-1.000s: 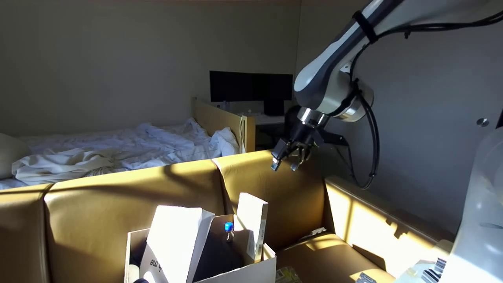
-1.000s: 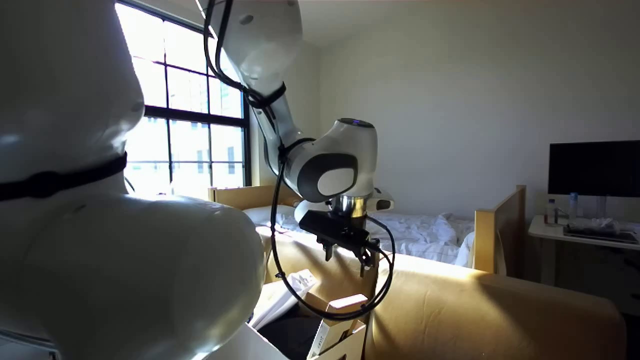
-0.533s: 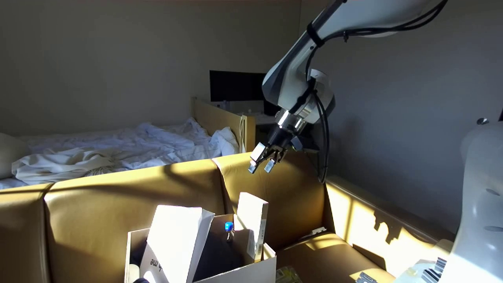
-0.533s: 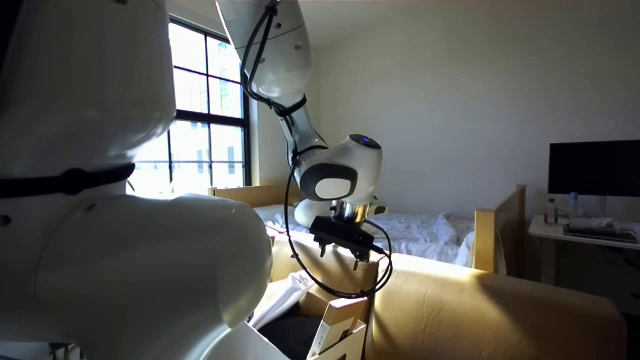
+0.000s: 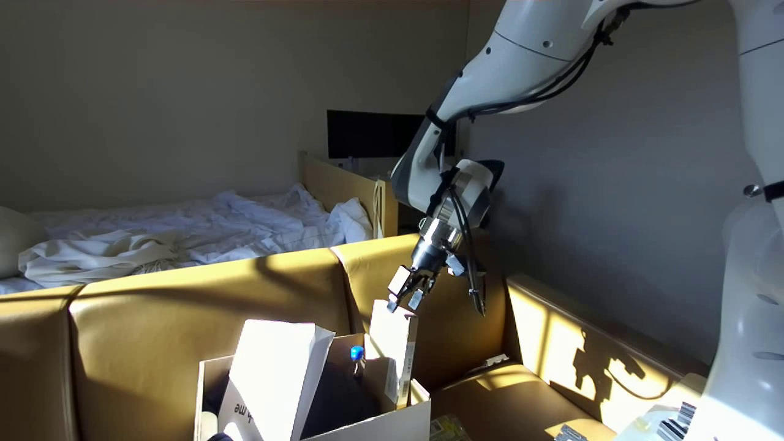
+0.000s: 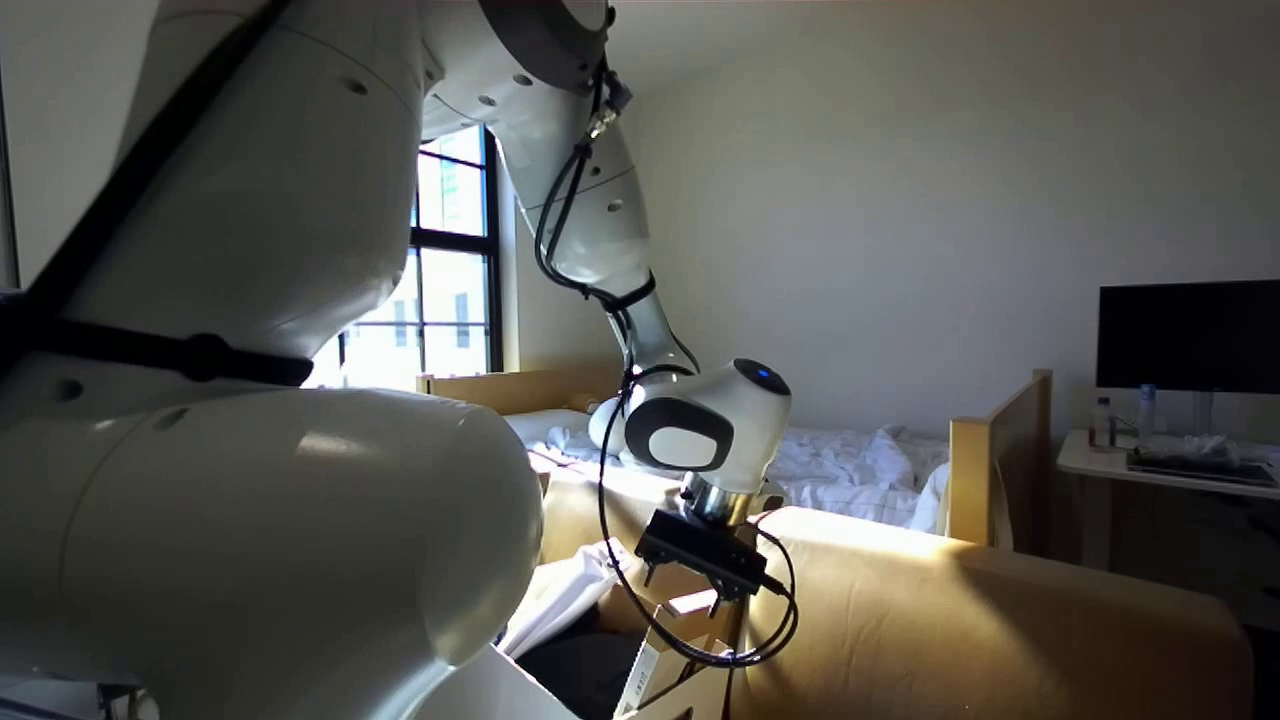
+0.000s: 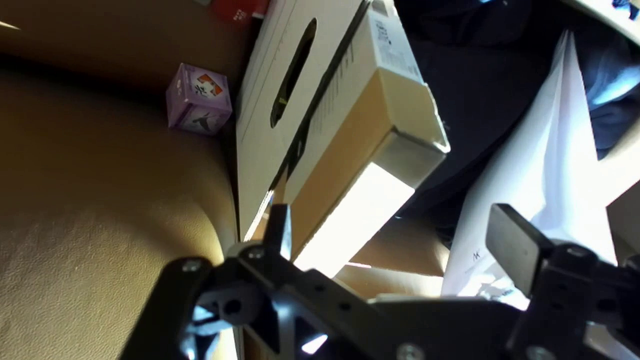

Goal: Shift the small brown box to the right

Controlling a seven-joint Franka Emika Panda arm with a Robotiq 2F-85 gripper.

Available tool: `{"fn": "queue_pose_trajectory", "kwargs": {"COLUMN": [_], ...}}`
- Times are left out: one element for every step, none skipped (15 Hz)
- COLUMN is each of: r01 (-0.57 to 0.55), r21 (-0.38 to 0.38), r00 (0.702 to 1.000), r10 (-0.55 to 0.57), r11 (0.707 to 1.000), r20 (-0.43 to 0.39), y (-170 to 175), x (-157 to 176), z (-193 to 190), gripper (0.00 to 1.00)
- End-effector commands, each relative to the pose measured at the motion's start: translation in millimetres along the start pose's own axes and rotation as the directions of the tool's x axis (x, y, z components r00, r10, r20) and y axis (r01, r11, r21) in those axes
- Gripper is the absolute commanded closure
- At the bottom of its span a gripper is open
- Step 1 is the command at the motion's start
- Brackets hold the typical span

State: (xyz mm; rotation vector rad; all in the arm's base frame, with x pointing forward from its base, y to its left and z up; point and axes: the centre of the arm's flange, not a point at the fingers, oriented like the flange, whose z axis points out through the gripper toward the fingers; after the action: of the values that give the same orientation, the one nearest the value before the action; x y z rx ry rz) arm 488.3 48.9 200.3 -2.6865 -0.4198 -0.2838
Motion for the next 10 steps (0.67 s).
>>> {"fn": "queue_pose_trajectory", "kwargs": {"r01": [0.018, 0.026, 0.040, 0.039, 0.041, 0.051, 0.061, 0.080, 0.096, 0.110], "r21": [0.008, 0.012, 0.034, 0.010, -0.005, -0.022, -0.036, -0.032, -0.033, -0.033], "r00": [0.999, 0.998, 0.997, 0.996, 0.993, 0.990, 0.985, 0.978, 0.972, 0.968], "r10": [-0.018, -0.027, -0.042, -0.040, -0.040, -0.048, -0.055, -0.072, -0.087, -0.100], "r11": [1.000, 1.000, 0.999, 0.999, 0.999, 0.998, 0.997, 0.996, 0.995, 0.993], "r20": [0.032, 0.049, 0.060, 0.082, 0.109, 0.135, 0.163, 0.198, 0.219, 0.230], "y": [12.8, 13.7, 18.8, 21.1, 24.5, 28.4, 32.1, 33.7, 36.4, 38.7], "x": [13.5, 15.7, 14.6, 16.0, 16.8, 17.1, 16.9, 17.0, 16.2, 17.0], "z": [38.3, 44.3, 48.3, 51.4, 54.7, 53.8, 53.9, 54.2, 53.8, 53.1], "gripper": [0.00, 0.00, 0.00, 0.00, 0.25, 0.27, 0.33, 0.42, 0.47, 0.53]}}
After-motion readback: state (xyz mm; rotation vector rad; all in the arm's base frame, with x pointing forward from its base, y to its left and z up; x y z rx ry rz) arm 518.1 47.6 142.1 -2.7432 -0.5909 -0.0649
